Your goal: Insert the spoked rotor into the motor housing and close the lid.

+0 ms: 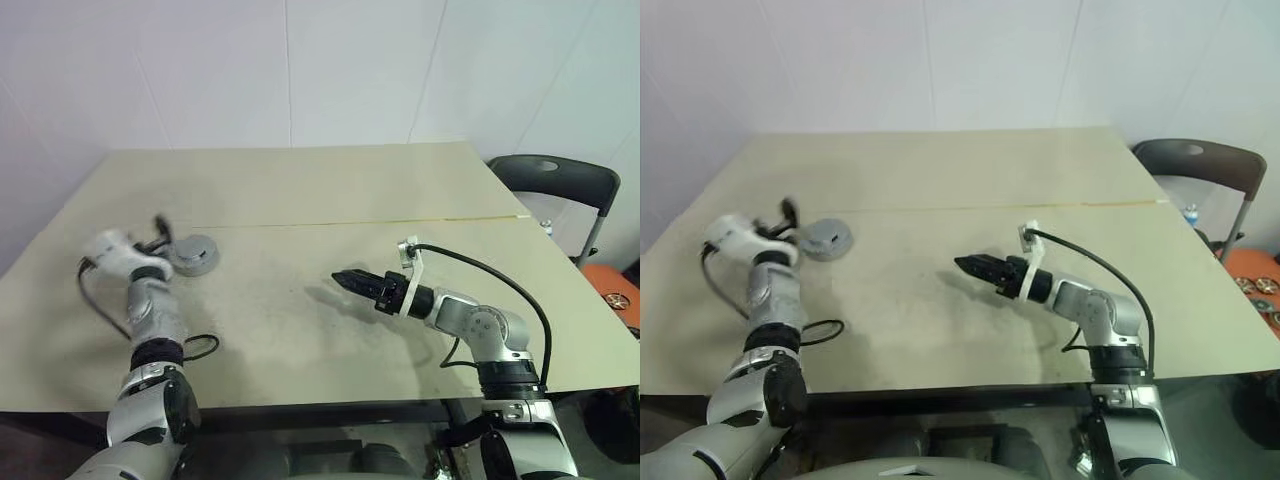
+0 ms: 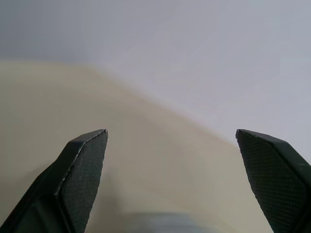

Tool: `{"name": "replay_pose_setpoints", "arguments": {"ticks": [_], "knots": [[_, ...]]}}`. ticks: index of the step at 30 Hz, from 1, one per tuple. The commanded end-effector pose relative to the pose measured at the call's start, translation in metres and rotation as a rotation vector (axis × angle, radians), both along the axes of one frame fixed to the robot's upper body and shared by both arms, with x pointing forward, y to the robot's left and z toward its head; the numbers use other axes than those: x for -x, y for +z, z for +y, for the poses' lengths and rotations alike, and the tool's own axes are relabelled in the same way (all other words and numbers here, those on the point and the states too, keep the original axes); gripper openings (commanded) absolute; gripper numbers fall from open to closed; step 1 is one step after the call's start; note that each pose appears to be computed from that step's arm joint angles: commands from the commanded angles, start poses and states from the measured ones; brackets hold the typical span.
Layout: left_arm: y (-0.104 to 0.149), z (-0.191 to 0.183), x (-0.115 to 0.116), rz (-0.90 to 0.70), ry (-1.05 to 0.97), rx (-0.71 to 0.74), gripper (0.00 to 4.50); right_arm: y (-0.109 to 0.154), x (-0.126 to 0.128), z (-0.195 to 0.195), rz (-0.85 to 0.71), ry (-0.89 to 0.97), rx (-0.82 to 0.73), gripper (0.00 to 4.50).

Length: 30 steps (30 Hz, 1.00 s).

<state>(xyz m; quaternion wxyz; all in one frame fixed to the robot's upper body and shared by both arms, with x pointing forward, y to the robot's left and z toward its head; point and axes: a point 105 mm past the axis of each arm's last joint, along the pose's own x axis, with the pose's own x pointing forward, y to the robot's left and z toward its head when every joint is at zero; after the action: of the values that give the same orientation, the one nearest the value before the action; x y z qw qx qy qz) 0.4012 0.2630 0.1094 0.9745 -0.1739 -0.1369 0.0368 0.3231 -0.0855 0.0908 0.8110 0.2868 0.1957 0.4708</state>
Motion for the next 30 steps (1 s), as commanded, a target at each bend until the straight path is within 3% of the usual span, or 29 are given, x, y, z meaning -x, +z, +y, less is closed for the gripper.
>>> {"name": "replay_pose_setpoints", "arguments": {"ticks": [1,5,11,15,30], "knots": [[0.012,-0.076,0.006,-0.063,-0.418,-0.197,4.49,0.011,-0.020,0.001,-0.123,-0.096,0.076,3.66],[-0.008,-0.111,0.041,-0.029,-0.684,-0.341,4.49,0.005,-0.036,-0.010,-0.271,-0.211,0.287,3.66],[-0.018,-0.117,0.082,0.008,-0.853,-0.365,4.49,0.003,-0.041,-0.028,-0.414,-0.264,0.447,3.66],[-0.016,-0.117,0.085,0.019,-0.869,-0.365,4.50,0.006,-0.040,-0.029,-0.480,-0.250,0.480,4.46],[0.010,-0.114,0.086,-0.069,-0.853,-0.442,4.50,0.017,-0.021,-0.013,-0.649,-0.092,0.498,4.46]]}}
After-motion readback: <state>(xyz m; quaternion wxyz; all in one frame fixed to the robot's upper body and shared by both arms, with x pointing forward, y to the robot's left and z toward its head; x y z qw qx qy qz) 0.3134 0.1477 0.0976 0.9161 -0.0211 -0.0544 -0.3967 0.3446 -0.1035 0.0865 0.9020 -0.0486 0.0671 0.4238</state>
